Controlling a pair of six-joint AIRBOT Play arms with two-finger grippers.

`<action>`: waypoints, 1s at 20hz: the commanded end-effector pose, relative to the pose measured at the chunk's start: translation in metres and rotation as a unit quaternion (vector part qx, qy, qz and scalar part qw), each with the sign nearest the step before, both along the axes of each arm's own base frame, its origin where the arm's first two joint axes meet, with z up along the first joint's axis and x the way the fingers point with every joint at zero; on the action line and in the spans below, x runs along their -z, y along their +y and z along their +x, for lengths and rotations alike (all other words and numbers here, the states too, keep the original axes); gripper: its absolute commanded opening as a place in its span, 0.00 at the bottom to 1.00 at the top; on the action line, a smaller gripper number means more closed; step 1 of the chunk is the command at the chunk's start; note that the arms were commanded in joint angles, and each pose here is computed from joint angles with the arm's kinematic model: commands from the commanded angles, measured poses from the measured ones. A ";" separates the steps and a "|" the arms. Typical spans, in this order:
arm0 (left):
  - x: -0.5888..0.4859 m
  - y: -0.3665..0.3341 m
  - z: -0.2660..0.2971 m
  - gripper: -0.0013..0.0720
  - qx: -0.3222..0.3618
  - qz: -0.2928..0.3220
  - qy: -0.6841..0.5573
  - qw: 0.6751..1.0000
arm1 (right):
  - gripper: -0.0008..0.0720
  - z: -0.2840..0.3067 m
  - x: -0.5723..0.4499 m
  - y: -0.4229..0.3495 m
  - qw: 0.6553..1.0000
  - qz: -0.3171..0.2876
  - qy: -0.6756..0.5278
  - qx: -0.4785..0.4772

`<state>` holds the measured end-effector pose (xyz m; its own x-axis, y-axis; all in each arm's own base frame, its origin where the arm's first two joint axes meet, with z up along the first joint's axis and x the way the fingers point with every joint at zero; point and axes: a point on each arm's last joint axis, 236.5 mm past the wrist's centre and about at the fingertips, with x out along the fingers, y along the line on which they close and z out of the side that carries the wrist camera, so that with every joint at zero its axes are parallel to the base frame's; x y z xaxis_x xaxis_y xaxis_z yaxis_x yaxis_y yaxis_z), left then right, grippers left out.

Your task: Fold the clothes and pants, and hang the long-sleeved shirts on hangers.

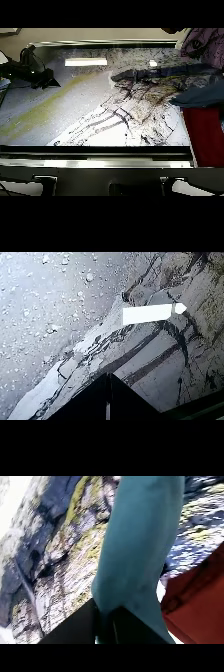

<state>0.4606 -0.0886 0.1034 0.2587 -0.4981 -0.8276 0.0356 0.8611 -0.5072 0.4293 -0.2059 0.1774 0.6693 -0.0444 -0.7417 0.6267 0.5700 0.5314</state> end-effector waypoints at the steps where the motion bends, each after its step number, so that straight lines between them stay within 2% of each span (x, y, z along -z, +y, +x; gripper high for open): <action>1: 0.001 0.000 -0.003 0.05 0.003 0.000 0.005 1.000 | 0.05 -0.021 -0.009 -0.004 0.999 -0.012 0.020 0.028; 9: -0.001 -0.004 -0.004 0.05 0.007 -0.009 0.007 1.000 | 0.05 -0.074 -0.016 -0.024 0.990 -0.070 0.089 0.079; 13: -0.001 -0.004 -0.005 0.05 0.007 -0.009 0.008 1.000 | 0.05 -0.119 -0.002 -0.042 0.970 -0.080 0.175 0.149; 17: -0.001 -0.004 -0.005 0.05 0.007 -0.008 0.008 1.000 | 0.05 -0.142 0.011 -0.040 0.959 -0.080 0.231 0.143; 20: -0.001 -0.004 -0.005 0.05 0.007 -0.008 0.008 1.000 | 0.05 -0.172 0.020 -0.047 0.941 -0.104 0.281 0.155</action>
